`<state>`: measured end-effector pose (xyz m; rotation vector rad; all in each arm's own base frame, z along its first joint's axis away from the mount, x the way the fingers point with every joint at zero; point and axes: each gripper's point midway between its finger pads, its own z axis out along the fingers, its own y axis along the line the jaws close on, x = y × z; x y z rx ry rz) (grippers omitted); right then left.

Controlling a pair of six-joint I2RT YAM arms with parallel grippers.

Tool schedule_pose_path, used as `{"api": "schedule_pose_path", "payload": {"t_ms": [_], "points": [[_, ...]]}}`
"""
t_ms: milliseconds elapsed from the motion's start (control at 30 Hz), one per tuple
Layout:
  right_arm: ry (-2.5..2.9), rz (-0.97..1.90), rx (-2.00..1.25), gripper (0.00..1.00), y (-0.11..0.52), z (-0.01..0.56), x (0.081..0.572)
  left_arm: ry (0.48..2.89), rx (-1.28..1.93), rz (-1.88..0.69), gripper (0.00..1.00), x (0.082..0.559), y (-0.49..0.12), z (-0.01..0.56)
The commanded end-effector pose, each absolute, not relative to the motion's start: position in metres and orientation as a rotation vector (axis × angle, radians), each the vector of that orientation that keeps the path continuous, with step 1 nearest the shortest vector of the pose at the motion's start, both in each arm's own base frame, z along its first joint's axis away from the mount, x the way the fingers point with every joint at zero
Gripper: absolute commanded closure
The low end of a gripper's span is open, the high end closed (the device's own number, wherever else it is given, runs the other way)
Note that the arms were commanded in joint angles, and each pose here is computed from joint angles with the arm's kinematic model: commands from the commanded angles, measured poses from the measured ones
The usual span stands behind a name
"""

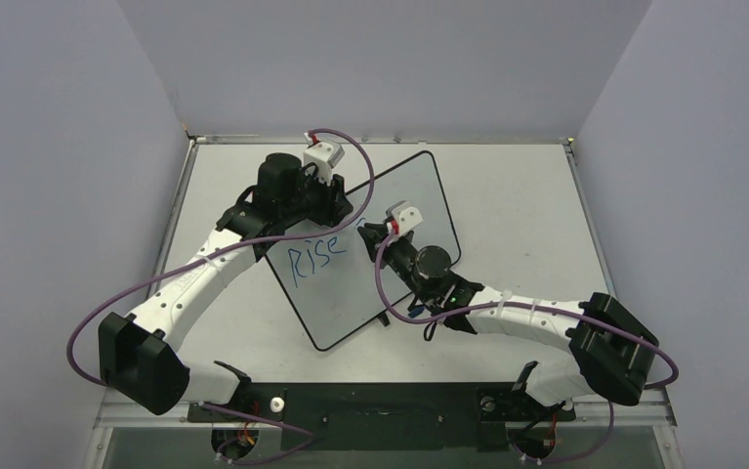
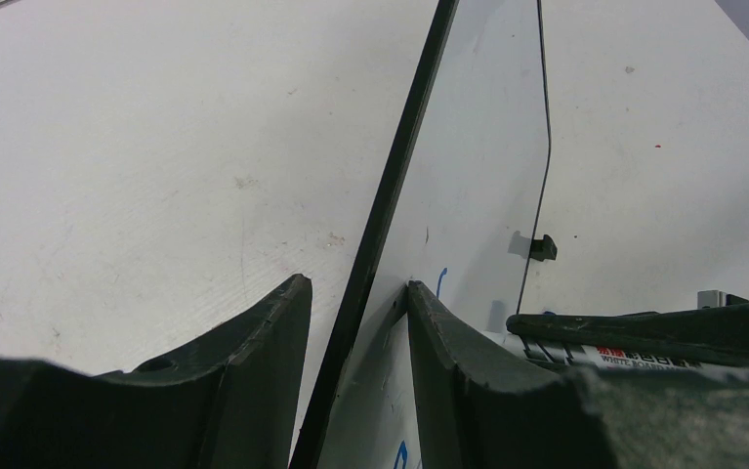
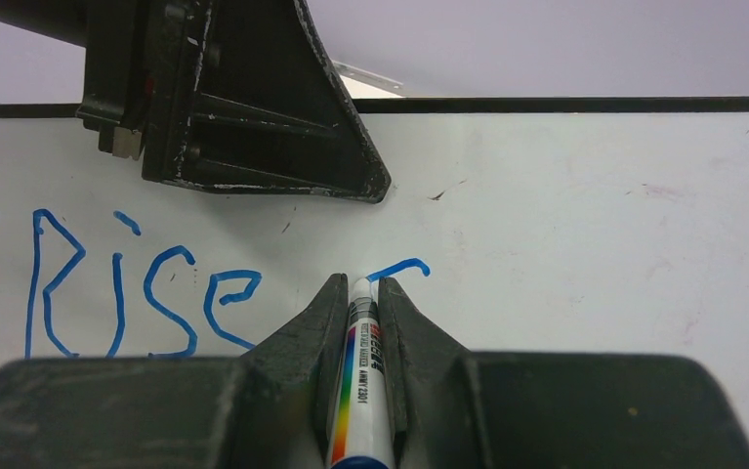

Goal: Write a sentence on the whiteboard

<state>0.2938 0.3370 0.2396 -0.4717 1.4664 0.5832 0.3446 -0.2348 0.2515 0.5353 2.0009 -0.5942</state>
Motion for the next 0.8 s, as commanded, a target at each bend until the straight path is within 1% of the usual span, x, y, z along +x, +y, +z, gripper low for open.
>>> {"api": "schedule_pose_path", "payload": {"t_ms": [0,467,767], "points": [[1.469,0.597,-0.485,1.0,0.339,0.238,0.288,1.843,0.548,-0.589,1.0,0.348,-0.237,0.293],[1.512,0.527,-0.464,1.0,0.321,0.226,0.287,1.838,0.545,-0.59,1.0,0.348,-0.237,0.295],[1.504,0.469,-0.416,1.0,0.309,0.236,0.296,1.838,0.546,-0.594,1.0,0.347,-0.237,0.295]]}}
